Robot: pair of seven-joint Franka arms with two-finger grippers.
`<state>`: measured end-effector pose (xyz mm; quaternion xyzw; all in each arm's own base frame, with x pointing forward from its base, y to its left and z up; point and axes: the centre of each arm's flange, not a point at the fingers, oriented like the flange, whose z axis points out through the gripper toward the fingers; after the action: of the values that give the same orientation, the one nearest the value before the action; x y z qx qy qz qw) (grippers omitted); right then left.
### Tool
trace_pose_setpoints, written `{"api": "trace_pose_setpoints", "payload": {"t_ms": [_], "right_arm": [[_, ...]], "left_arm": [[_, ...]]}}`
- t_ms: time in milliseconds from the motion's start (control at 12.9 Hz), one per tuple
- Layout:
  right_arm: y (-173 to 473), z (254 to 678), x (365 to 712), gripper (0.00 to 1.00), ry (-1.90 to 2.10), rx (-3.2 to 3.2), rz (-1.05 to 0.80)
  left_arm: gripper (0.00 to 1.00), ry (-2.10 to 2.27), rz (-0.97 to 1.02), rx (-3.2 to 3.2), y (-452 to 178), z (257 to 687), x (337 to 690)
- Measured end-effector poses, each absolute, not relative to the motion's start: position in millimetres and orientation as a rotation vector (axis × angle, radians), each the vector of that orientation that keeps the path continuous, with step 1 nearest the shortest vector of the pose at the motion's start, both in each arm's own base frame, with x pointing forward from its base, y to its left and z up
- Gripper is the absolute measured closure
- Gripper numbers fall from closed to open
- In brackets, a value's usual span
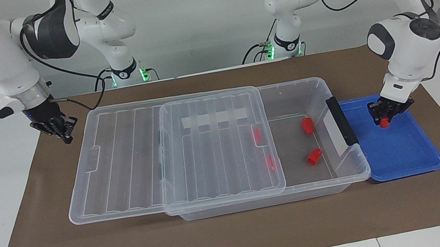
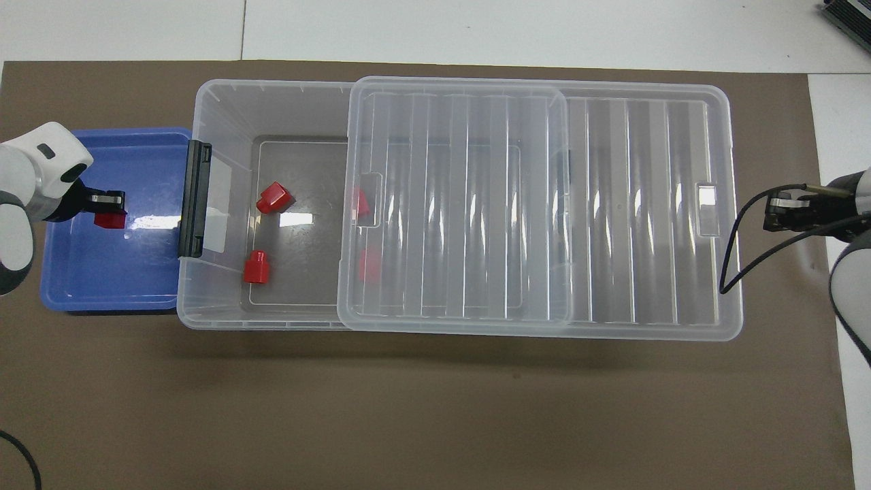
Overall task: Place red block in blue tray from box
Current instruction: 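Lower the red block into the blue tray and open the left gripper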
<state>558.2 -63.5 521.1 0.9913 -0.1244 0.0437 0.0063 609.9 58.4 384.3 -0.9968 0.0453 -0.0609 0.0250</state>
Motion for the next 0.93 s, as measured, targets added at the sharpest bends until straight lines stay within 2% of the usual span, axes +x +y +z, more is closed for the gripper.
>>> {"api": "trace_pose_setpoints", "payload": {"t_ms": [387,696,773,928], "right_arm": [[-84.6,491.4,569.9,0.99,-0.401,3.096,0.162],[-77.9,469.9,571.4,0.99,-0.383,3.101,0.124],[-77.7,466.9,570.8,0.99,-0.382,3.102,0.122],[-71.5,464.9,570.9,0.99,-0.366,3.104,0.117]], "left_arm": [[0.66,0.14,-0.199,-3.088,65.2,306.4,602.6],[0.66,0.146,-0.213,-3.086,64.4,307.6,603.0],[0.59,0.148,-0.213,-3.086,64.0,307.5,603.1],[0.36,0.149,-0.216,-3.086,64.0,309.4,604.2]]}}
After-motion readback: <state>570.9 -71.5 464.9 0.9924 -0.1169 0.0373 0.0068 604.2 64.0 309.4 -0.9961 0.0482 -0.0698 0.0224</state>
